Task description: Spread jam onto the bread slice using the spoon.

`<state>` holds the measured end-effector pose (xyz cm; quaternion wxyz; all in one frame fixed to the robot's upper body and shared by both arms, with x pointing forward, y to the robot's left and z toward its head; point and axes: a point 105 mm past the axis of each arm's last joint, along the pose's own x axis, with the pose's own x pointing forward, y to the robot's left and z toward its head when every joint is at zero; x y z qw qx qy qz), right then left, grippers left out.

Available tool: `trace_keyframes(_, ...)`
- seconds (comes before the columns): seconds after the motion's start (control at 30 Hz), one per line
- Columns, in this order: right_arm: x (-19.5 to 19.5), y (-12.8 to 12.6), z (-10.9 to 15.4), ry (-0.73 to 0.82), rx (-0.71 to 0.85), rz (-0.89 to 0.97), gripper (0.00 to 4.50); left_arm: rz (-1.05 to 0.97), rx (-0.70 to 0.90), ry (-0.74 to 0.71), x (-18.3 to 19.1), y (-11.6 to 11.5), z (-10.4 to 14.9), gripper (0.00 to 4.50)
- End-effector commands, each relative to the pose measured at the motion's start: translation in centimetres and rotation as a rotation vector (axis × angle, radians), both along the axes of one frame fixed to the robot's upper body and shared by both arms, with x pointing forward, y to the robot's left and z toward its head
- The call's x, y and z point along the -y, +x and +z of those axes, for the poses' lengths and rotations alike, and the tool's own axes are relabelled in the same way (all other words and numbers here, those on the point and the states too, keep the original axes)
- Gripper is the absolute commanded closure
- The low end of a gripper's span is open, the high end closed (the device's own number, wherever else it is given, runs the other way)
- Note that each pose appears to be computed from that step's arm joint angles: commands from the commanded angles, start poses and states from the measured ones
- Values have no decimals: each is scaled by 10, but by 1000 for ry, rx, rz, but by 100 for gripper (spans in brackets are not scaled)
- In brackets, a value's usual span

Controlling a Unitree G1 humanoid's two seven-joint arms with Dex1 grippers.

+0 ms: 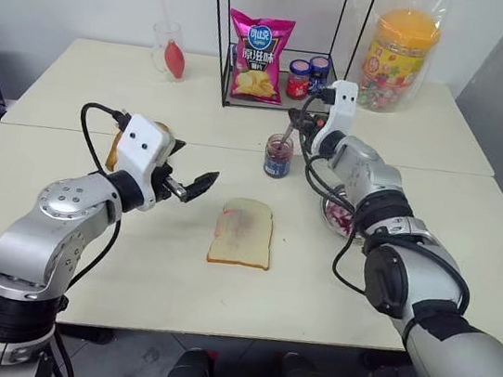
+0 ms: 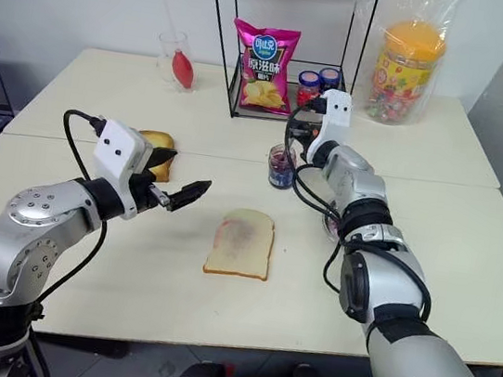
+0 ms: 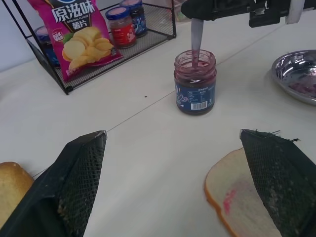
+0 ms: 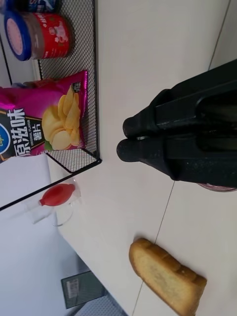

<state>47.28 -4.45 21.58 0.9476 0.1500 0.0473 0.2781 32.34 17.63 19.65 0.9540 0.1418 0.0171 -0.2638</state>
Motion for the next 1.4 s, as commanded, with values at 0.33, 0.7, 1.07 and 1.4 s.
trace_keyframes(0.33,16,5,33,165,-4,-58,449,-19,56,13,4,4,10,0)
trace_keyframes(0.7,25,6,41,172,23,-78,449,-29,57,22,5,5,10,0)
trace_keyframes(1.07,27,6,42,255,-28,-80,449,-43,57,28,8,5,9,0)
trace_keyframes(1.4,30,7,41,334,-81,-92,449,-51,61,31,10,7,9,0)
